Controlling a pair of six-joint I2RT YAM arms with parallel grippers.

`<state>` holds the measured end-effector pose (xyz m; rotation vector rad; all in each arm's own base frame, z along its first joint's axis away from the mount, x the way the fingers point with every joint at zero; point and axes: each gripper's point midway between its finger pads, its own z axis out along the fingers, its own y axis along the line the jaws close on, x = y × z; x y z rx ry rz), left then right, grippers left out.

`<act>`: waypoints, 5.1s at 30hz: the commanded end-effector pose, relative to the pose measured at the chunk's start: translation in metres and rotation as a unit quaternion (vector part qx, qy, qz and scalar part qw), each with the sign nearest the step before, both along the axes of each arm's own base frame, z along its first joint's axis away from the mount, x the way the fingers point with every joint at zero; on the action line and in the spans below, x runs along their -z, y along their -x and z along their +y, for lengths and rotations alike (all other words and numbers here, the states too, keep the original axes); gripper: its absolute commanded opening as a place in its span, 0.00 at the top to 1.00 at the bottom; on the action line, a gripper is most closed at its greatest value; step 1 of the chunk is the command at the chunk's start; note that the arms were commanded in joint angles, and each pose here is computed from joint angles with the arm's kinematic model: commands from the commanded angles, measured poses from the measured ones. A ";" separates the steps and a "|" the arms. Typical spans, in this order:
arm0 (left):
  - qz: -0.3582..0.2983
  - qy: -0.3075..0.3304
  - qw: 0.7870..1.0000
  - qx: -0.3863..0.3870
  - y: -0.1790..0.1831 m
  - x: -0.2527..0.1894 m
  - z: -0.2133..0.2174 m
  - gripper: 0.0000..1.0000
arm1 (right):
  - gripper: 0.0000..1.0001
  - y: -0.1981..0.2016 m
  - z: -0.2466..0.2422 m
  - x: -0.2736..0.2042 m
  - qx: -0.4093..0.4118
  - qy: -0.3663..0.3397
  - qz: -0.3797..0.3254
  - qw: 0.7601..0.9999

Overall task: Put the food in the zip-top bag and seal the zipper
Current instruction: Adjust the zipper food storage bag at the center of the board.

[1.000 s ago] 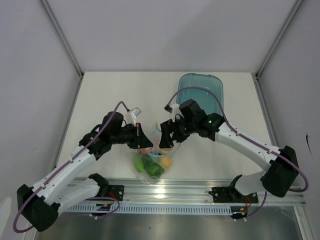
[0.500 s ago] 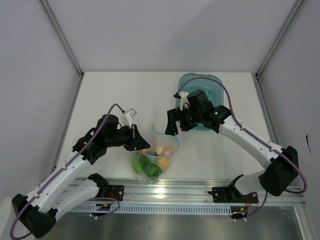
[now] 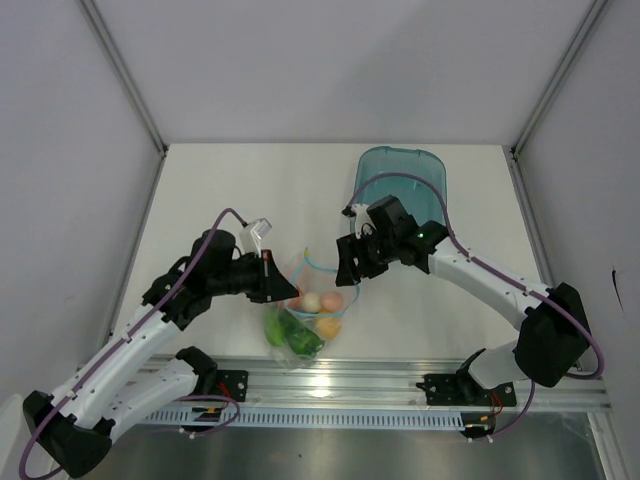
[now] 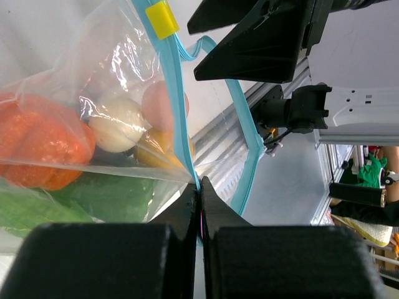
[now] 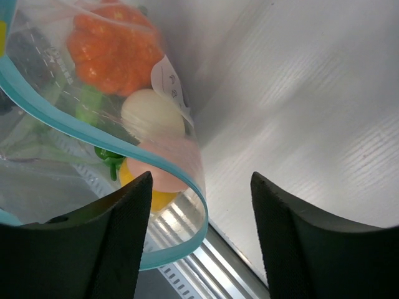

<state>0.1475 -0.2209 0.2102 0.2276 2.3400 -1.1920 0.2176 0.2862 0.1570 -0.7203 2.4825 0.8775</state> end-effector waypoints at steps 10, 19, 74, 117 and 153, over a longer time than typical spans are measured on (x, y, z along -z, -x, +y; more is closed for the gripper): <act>-0.040 0.027 0.999 0.000 -0.005 -0.036 -0.003 0.99 | 1.00 0.035 0.027 -0.007 -0.072 -0.058 0.026 0.995; -0.059 0.035 0.997 0.039 -0.008 -0.055 -0.019 0.99 | 1.00 0.080 0.007 -0.061 -0.091 -0.122 -0.002 0.988; -0.148 -0.008 0.976 0.161 0.056 -0.032 -0.042 0.11 | 1.00 0.073 0.063 -0.082 0.294 -0.168 0.065 0.939; -0.129 -0.157 0.977 0.069 0.059 -0.005 -0.040 0.47 | 1.00 0.085 0.074 -0.104 0.336 -0.180 0.069 0.922; -0.292 0.150 0.877 0.351 0.171 -0.102 0.000 0.99 | 0.04 0.113 -0.003 -0.170 -0.230 -0.262 -0.190 0.918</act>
